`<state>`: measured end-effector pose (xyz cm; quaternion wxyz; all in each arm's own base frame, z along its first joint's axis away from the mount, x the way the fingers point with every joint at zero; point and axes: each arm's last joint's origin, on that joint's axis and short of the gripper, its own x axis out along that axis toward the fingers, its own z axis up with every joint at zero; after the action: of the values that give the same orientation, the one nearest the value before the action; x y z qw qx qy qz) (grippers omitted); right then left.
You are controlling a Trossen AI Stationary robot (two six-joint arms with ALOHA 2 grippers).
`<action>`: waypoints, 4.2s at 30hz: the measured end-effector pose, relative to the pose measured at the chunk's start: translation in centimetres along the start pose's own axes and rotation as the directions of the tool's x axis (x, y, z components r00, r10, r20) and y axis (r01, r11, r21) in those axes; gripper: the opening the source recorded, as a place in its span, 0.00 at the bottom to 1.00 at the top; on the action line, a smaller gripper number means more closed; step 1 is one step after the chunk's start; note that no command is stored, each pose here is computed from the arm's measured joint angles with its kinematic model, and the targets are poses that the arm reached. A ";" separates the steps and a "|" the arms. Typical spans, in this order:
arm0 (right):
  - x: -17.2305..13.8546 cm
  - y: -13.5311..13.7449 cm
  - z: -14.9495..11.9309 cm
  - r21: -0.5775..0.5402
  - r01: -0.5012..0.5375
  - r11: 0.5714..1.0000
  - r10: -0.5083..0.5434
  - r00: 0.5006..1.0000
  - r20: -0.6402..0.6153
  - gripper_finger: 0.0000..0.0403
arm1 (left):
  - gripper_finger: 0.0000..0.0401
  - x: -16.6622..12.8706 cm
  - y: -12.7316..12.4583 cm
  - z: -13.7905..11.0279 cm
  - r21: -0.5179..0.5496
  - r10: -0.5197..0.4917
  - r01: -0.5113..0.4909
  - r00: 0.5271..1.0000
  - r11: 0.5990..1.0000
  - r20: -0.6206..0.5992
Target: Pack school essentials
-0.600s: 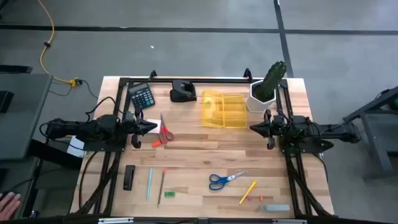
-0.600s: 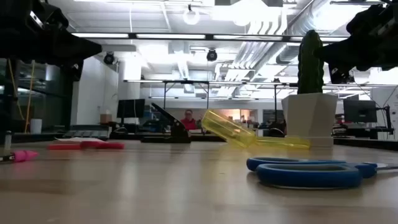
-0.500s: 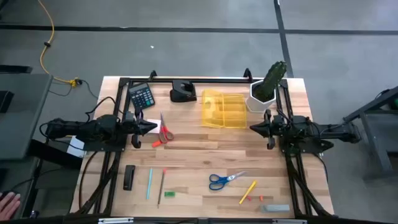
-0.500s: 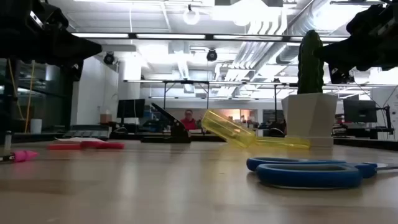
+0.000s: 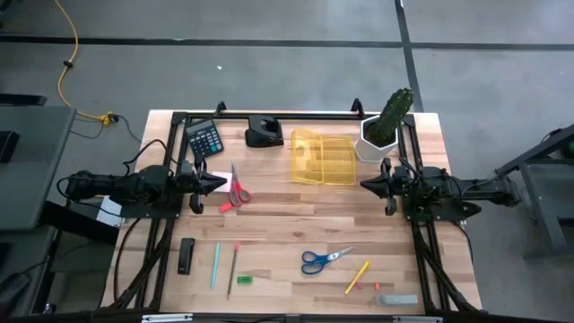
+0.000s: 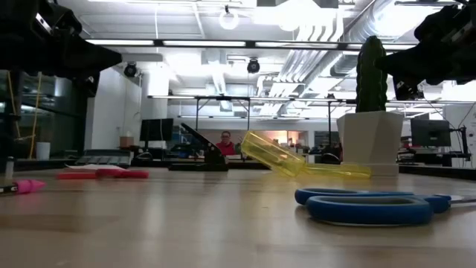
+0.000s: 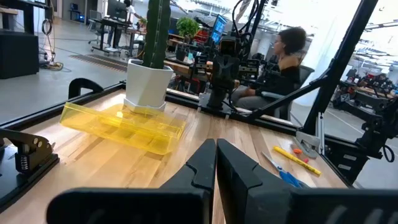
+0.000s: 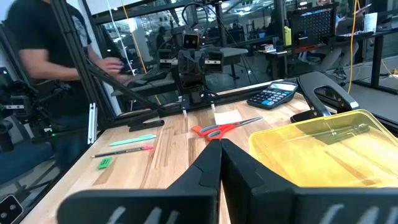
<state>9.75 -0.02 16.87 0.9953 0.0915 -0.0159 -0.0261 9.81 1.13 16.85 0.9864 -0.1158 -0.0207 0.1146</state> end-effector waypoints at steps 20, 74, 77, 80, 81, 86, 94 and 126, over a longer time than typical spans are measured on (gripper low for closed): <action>0.0 0.0 0.0 0.000 0.000 1.000 0.000 1.000 0.000 0.00 | 0.01 0.0 0.0 0.0 0.000 0.000 0.000 1.000 1.000 0.000; -0.9 0.5 4.3 0.303 -0.156 0.940 0.006 0.896 0.444 0.00 | 0.01 0.0 0.0 0.0 0.000 0.000 0.000 1.000 1.000 0.000; -1.2 0.8 5.9 0.239 -0.160 0.958 0.016 0.859 0.512 0.00 | 0.01 0.0 0.0 0.0 0.000 0.000 0.000 1.000 1.000 0.000; -0.9 1.2 8.2 0.196 -0.130 0.972 0.014 0.864 0.504 0.00 | 0.01 0.0 0.0 0.0 0.000 0.000 0.000 1.000 1.000 0.000; -0.6 1.4 8.8 0.184 -0.111 0.977 0.009 0.876 0.481 0.00 | 0.01 0.0 0.0 0.0 0.000 0.000 0.000 1.000 1.000 0.000; 1.9 2.0 11.4 0.109 -0.003 0.994 -0.026 0.964 0.263 0.00 | 0.01 0.0 0.0 0.0 0.000 0.000 0.000 1.000 1.000 0.000; 5.3 2.5 12.5 0.110 0.064 0.992 -0.069 0.997 0.046 0.00 | 0.01 0.0 -0.1 0.4 -0.045 -0.016 0.018 0.999 0.999 0.042; 10.0 4.6 16.3 0.180 -0.191 0.965 0.165 0.974 0.153 0.00 | 0.00 2.1 -3.6 13.7 0.021 0.004 -0.006 0.997 1.000 0.080</action>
<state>19.38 0.97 34.01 0.9766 0.1838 -0.0944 0.0590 11.70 1.31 31.07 0.9857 -0.1007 -0.0586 0.1219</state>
